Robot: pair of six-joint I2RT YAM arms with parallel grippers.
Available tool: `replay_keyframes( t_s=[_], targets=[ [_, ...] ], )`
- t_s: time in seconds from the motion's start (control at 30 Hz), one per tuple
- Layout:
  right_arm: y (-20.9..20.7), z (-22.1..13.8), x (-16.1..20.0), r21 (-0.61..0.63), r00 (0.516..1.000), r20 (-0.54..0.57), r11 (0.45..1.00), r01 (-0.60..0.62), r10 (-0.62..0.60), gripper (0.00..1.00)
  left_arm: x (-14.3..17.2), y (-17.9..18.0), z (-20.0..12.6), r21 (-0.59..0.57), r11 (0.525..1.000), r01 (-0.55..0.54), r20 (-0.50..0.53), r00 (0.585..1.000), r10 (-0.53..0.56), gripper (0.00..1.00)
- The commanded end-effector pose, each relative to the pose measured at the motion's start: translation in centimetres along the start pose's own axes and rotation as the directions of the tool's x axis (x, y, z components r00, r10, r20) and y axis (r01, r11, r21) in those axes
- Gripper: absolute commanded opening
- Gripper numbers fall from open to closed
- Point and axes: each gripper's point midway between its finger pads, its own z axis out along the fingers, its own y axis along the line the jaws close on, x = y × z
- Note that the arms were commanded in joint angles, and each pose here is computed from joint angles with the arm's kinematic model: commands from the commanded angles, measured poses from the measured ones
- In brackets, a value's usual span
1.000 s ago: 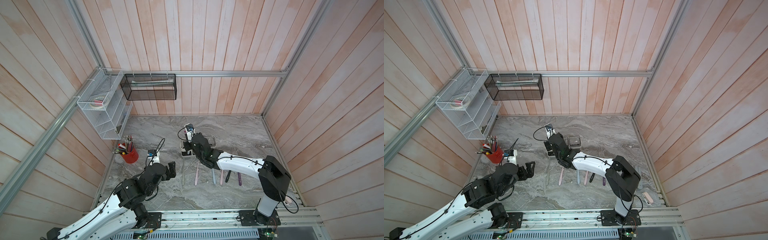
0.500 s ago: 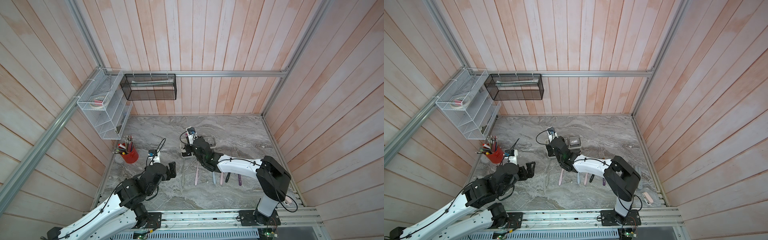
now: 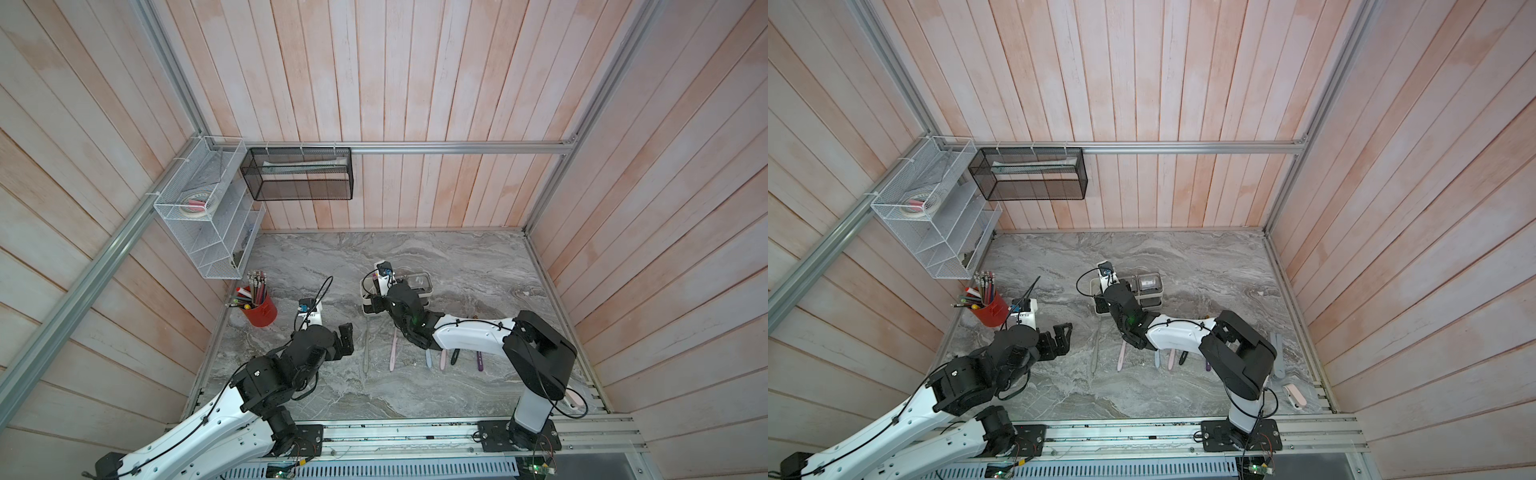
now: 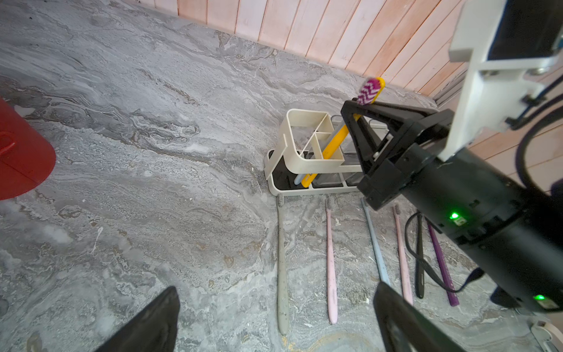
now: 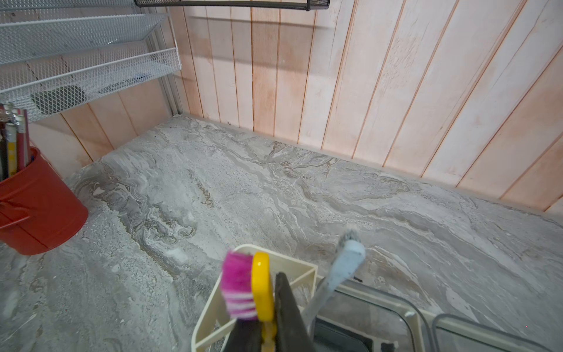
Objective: Place the toothbrush into the toothbrush holder
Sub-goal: Place the toothbrush in the toothbrush holder.
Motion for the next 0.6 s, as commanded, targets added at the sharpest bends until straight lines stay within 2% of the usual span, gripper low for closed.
replay_keyframes(
  t_s=[0.0, 0.57],
  targets=[
    [0.0, 0.2, 0.5, -0.017, 1.0, 0.013, 0.999, -0.027, 0.027, 0.0, 0.4, 0.0, 0.3, 0.006, 1.0, -0.017, -0.008, 1.0, 0.017, 1.0],
    [-1.3, 1.1, 3.4, -0.021, 0.998, -0.021, 0.998, -0.058, 0.058, 0.0, 0.4, -0.2, 0.3, 0.014, 1.0, -0.023, -0.009, 1.0, 0.023, 1.0]
  ],
)
